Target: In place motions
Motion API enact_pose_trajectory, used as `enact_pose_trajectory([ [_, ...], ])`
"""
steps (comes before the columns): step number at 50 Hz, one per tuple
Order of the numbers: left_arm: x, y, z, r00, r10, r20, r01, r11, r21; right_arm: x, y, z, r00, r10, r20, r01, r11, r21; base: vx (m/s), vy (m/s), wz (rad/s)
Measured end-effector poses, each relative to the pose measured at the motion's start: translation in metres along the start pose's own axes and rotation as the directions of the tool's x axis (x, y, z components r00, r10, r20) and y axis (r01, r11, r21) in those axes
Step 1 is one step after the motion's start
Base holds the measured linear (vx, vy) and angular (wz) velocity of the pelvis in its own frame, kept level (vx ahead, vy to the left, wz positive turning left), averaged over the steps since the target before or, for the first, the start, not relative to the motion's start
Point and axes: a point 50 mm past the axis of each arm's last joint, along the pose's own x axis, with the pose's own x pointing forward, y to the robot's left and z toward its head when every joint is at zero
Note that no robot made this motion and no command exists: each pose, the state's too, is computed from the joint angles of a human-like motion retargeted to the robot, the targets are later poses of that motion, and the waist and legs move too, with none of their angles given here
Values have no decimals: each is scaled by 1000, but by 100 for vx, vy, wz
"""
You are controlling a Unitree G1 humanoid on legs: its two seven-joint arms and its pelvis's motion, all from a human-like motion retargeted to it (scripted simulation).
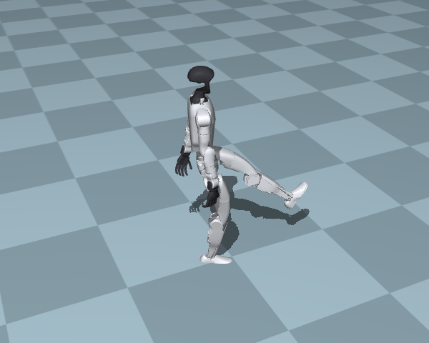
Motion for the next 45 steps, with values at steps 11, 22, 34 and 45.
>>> enact_pose_trajectory([
  [11, -3, 14, 0, 990, 141, -4, -141, 990, -26, -11, 38, -114, 908, 115, -404, -55, 986, 156, 15, 4, 88],
  [22, -17, -8, 79, 980, 99, 174, -100, 995, 0, -7, 32, -99, 937, 107, -333, 9, 944, 329, 6, 10, 49],
  [34, -24, -20, 106, 957, 26, 289, -54, 995, 90, 1, 7, 9, 1000, -7, 19, 6, 1000, 21, 2, 7, -33],
  [45, -5, -15, 35, 998, 32, 57, -39, 993, 112, 0, 5, 17, 998, -8, 56, 8, 1000, -10, 3, 4, -3],
])
